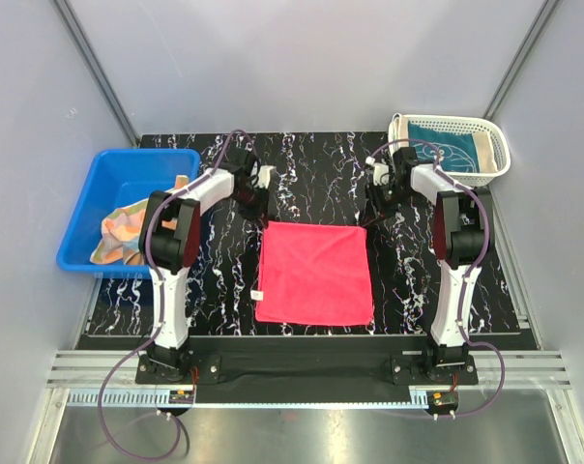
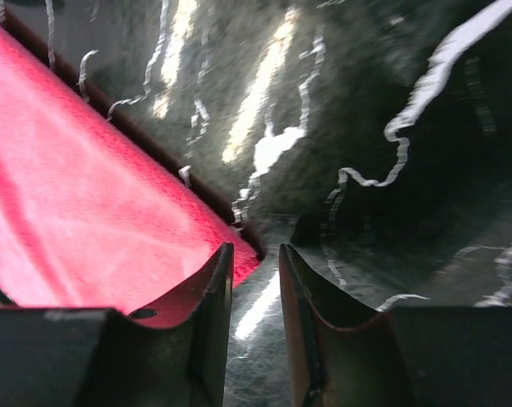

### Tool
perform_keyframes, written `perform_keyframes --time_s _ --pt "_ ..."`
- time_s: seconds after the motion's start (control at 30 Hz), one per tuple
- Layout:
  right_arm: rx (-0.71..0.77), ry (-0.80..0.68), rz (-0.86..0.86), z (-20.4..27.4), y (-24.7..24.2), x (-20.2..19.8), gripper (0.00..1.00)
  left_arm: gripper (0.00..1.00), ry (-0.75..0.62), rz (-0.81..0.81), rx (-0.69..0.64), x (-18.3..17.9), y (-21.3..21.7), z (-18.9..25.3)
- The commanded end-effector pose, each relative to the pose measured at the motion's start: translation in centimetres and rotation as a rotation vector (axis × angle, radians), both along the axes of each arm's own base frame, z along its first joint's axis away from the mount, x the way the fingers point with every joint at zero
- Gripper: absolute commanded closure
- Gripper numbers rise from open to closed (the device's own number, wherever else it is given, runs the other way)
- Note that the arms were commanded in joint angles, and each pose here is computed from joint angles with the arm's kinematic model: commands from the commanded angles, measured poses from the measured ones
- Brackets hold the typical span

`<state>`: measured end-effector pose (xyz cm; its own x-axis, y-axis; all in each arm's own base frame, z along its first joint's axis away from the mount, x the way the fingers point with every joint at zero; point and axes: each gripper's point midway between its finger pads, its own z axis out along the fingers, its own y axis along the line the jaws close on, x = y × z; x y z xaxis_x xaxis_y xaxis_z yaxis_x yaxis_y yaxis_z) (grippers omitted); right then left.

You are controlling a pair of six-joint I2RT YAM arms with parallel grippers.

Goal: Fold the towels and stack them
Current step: Fold the towel

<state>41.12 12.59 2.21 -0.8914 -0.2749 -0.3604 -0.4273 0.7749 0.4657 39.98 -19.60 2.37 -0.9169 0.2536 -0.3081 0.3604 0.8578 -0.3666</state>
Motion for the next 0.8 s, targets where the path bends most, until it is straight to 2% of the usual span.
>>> perform_keyframes --time_s 0.0,0.1,0.2,0.27,0.43,0.77 --pt "-0.084 -0.070 -0.041 0.6 -1.6 2.4 0.65 0.80 -0.068 0.019 0.036 3.0 1.0 1.0" --pt "-0.060 -0.113 -0.019 2.1 -1.1 2.9 0.58 0.66 -0.079 0.015 0.040 3.6 1.0 1.4" --pt "0.019 -0.096 0.041 3.0 0.0 2.1 0.53 0.58 -0.084 -0.001 0.023 3.6 0.9 1.9" --pt "0.069 -0.035 0.075 2.8 0.8 1.1 0.53 0.57 -0.085 -0.022 0.003 3.5 0.7 2.0" --pt "0.086 0.049 0.118 1.0 1.0 -0.4 0.53 0.55 -0.076 -0.064 -0.051 3.1 -0.1 2.0" --pt "0.028 0.042 0.123 -0.6 0.0 -0.6 0.62 0.56 -0.066 -0.079 -0.053 3.3 -0.2 1.0"
